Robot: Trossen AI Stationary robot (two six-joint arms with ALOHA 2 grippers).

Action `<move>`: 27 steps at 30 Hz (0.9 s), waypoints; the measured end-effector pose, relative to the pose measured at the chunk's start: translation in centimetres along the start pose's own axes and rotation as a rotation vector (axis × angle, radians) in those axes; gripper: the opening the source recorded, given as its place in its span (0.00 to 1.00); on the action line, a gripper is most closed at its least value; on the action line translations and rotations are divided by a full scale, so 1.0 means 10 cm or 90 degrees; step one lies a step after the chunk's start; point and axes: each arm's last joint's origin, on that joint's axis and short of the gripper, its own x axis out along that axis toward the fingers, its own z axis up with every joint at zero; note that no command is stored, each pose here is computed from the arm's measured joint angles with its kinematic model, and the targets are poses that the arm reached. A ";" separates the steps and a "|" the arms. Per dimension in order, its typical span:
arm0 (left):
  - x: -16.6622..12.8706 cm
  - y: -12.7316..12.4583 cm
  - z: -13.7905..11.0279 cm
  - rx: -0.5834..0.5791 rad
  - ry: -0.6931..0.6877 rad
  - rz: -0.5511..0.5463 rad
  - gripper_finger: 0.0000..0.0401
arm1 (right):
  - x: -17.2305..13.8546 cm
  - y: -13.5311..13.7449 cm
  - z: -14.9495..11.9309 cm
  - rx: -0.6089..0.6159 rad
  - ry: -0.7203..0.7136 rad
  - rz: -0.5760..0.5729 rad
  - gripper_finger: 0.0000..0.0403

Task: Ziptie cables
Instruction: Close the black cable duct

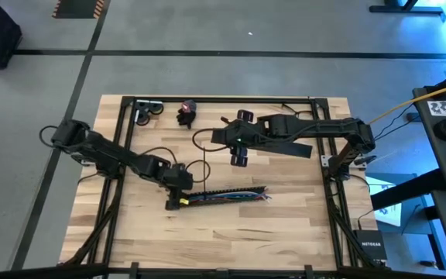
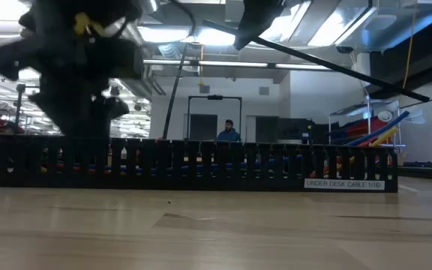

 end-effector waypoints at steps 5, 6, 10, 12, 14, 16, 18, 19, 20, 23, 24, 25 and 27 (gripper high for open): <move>0.09 0.02 -0.07 0.004 0.052 0.012 0.27 | 0.00 0.01 -0.03 -0.022 0.019 0.030 0.53; 0.09 0.02 -0.10 0.004 0.071 0.016 0.25 | 0.00 0.02 -0.05 -0.026 0.031 0.032 0.53; 0.02 0.06 -0.25 0.000 0.175 0.046 0.17 | -0.02 0.04 -0.15 -0.044 0.090 0.082 0.53; -0.03 0.08 -0.36 0.001 0.243 0.062 0.15 | -0.02 0.05 -0.18 -0.050 0.114 0.111 0.53; -0.09 0.10 -0.44 -0.002 0.298 0.075 0.14 | -0.02 0.08 -0.20 -0.059 0.123 0.118 0.53; -0.14 0.11 -0.45 -0.008 0.300 0.077 0.15 | 0.01 0.10 -0.24 -0.064 0.133 0.119 0.53; -0.18 0.11 -0.44 -0.017 0.289 0.076 0.18 | 0.06 0.11 -0.28 -0.066 0.144 0.123 0.53; -0.21 0.11 -0.43 -0.020 0.280 0.075 0.19 | 0.08 0.12 -0.29 -0.065 0.145 0.125 0.53; -0.23 0.11 -0.43 -0.021 0.271 0.073 0.21 | 0.11 0.13 -0.30 -0.063 0.145 0.128 0.53; -0.33 0.12 -0.43 -0.050 0.257 0.076 0.28 | 0.13 0.14 -0.32 -0.048 0.143 0.142 0.53; -0.38 0.12 -0.42 -0.058 0.252 0.074 0.30 | 0.12 0.14 -0.34 -0.044 0.142 0.154 0.53; -0.44 0.11 -0.40 -0.062 0.243 0.063 0.32 | 0.09 0.14 -0.34 -0.040 0.138 0.171 0.53; -0.60 0.09 -0.35 -0.062 0.196 0.038 0.35 | 0.03 0.12 -0.36 -0.027 0.140 0.181 0.53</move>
